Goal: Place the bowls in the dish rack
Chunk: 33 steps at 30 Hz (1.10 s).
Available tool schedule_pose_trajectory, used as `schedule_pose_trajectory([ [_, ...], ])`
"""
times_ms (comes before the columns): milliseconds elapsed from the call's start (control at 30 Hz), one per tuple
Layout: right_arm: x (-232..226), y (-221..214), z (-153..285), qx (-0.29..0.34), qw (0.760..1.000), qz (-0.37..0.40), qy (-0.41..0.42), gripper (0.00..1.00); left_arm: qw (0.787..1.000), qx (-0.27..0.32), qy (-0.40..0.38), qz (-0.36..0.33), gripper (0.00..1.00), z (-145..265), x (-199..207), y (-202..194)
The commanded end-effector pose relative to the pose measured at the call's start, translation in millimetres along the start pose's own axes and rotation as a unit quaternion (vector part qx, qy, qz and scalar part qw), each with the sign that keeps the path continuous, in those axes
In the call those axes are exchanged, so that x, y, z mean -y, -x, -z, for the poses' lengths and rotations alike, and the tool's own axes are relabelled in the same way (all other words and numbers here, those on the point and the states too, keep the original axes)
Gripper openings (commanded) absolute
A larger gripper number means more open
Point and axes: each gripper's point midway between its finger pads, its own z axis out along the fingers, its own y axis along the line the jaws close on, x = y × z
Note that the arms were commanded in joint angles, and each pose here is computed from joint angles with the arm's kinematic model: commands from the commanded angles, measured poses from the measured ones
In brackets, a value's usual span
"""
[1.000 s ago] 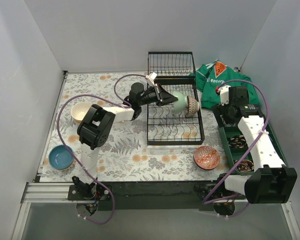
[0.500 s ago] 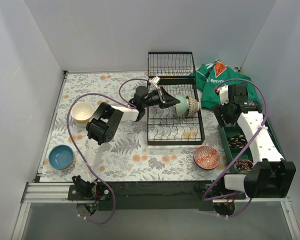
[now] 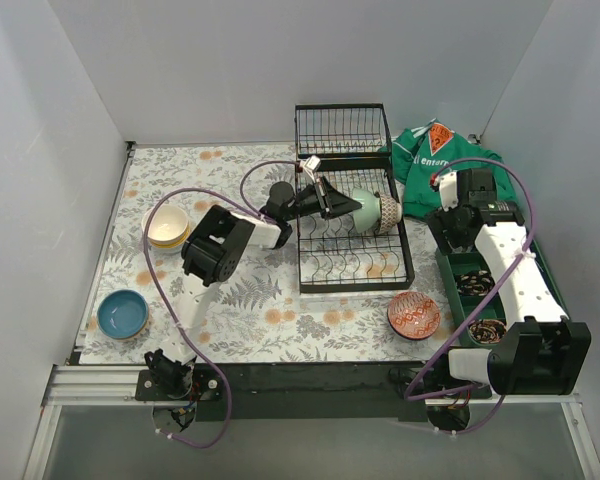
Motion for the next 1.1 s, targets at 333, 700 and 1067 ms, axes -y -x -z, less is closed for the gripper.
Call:
schedule_pose_trajectory([
  [333, -11, -15, -15, -0.035, 0.999, 0.01, 0.022, 0.9, 0.992, 0.016, -0.049, 0.118, 0.0, -5, 25, -10],
  [700, -17, -27, -18, -0.04, 0.999, 0.015, 0.026, 0.89, 0.986, 0.036, -0.053, 0.155, 0.0, -9, 6, -11],
  [1067, -20, -31, -19, -0.035, 0.999, 0.016, 0.027, 0.89, 0.983, 0.033, -0.083, 0.158, 0.0, 1, 5, -28],
])
